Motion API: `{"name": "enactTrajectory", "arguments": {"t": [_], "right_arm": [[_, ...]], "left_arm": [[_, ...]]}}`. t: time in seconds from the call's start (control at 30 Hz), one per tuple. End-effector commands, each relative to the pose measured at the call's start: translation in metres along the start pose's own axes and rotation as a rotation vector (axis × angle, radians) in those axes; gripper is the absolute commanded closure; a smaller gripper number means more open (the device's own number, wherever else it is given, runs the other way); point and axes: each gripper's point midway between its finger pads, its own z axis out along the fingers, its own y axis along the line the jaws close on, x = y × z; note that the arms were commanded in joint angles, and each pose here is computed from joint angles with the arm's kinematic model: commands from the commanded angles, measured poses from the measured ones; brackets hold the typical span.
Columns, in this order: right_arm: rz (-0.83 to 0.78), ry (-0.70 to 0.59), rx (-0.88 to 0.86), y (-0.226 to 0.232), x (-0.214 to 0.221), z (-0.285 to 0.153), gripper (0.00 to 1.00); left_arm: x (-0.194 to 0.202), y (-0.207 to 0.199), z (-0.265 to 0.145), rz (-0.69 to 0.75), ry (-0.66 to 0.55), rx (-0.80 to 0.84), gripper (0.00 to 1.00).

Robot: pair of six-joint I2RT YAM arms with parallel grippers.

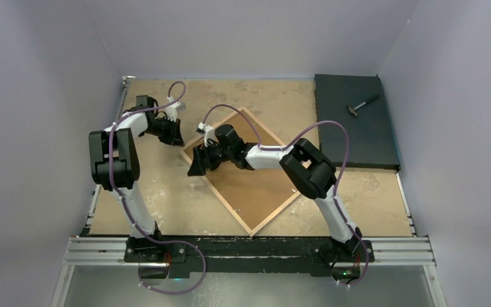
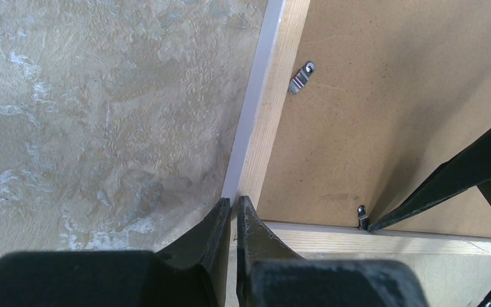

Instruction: Put the photo into the frame

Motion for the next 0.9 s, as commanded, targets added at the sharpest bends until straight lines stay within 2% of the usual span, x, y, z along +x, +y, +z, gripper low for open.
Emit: {"name": "enactTrajectory", "arguments": {"t": [0.0, 0.2, 0.3, 0.4, 0.47, 0.57, 0.67, 0.77, 0.87], "right_arm": [[0.018, 0.003, 0.001, -0.004, 0.003, 0.008, 0.25], [0.023, 0.002, -0.005, -0.003, 0.003, 0.009, 0.25], [0.046, 0.019, -0.045, 0.012, 0.001, -0.001, 0.25], [0.025, -0.057, -0.055, 0.029, -0.034, -0.03, 0.23], [0.027, -0.134, -0.017, 0.03, -0.062, -0.061, 0.19], [0.127, -0.203, 0.149, -0.005, -0.076, -0.11, 0.1], [0.275, -0.247, 0.361, -0.045, -0.06, -0.162, 0.04], [0.428, -0.234, 0.535, -0.073, -0.012, -0.21, 0.01], [0.537, -0.232, 0.63, -0.075, 0.036, -0.252, 0.01]], "left_arm": [[0.014, 0.0, 0.005, 0.01, 0.035, -0.004, 0.96], [0.014, -0.001, 0.005, 0.011, 0.035, -0.001, 0.96], [0.012, -0.002, 0.002, 0.01, 0.035, -0.002, 0.96], [-0.003, 0.0, -0.01, 0.011, 0.016, -0.008, 0.96], [-0.017, 0.001, -0.021, 0.014, -0.009, -0.015, 0.9], [-0.034, 0.004, -0.03, 0.032, -0.041, -0.036, 0.81], [-0.043, 0.01, -0.026, 0.024, -0.056, -0.042, 0.73], [-0.042, 0.023, -0.013, -0.003, -0.046, -0.073, 0.72], [-0.037, 0.038, -0.001, -0.021, -0.035, -0.123, 0.73]]}}
